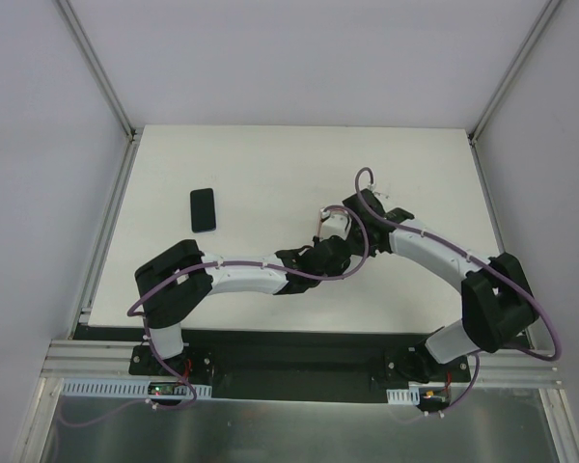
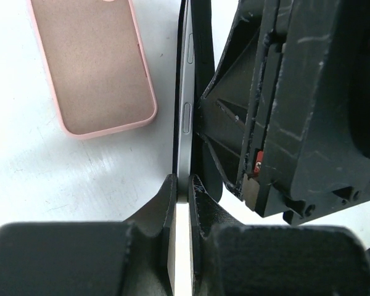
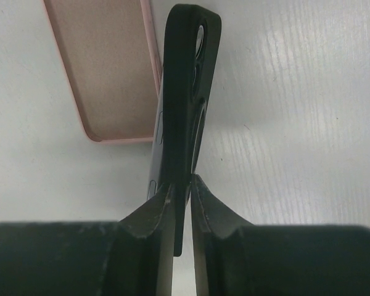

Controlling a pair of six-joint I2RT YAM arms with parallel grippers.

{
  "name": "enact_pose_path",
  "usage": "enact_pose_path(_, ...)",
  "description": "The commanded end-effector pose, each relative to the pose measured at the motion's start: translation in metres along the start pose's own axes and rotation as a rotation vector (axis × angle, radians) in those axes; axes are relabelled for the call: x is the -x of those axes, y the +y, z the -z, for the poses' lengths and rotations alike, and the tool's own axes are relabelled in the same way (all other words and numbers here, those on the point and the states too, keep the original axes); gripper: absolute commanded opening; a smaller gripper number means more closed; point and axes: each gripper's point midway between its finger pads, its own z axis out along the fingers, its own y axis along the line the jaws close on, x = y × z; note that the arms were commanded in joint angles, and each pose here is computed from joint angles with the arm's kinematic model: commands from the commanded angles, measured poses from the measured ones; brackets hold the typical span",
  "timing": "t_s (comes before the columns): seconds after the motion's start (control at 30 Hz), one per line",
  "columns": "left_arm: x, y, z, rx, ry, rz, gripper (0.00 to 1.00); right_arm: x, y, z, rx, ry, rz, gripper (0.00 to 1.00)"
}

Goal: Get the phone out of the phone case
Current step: Remove the phone case from the phone.

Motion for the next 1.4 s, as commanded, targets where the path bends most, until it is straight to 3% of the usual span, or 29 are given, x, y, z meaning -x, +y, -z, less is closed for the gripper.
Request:
enact_pose_path(0.0, 0.02, 0.015, 0.01, 0.066, -0.065, 0.029, 0.0, -0.041, -0.106, -0.022, -0.443, 0.122, 0.164, 0.15)
enact_pose_path(0.23, 0.023, 0.021, 0.014, 0.077, -0.076, 0.06, 0.0, -0.038, -0.113, -0.02, -0.482, 0.122, 0.201, 0.01)
enact_pose_path(0.63, 0.027, 0.088, 0.006, 0.174, -0.05, 0.199, 0.0, -0.046, -0.125, -0.009, -0.462, 0.113, 0.23, 0.01)
enact_pose_path(0.97, 0.032, 0.121, 0.002, 0.238, -0.059, 0.242, 0.0, -0.064, -0.15, 0.004, -0.506, 0.138, 0.251, 0.02)
enact_pose_path(1.2, 0.034, 0.145, 0.001, 0.283, -0.062, 0.258, 0.0, -0.059, -0.145, 0.022, -0.443, 0.063, 0.278, 0.01)
enact_pose_path(1.37, 0.041, 0.14, 0.007, 0.257, -0.081, 0.271, 0.0, -0.055, -0.137, 0.028, -0.386, 0.038, 0.272, 0.01)
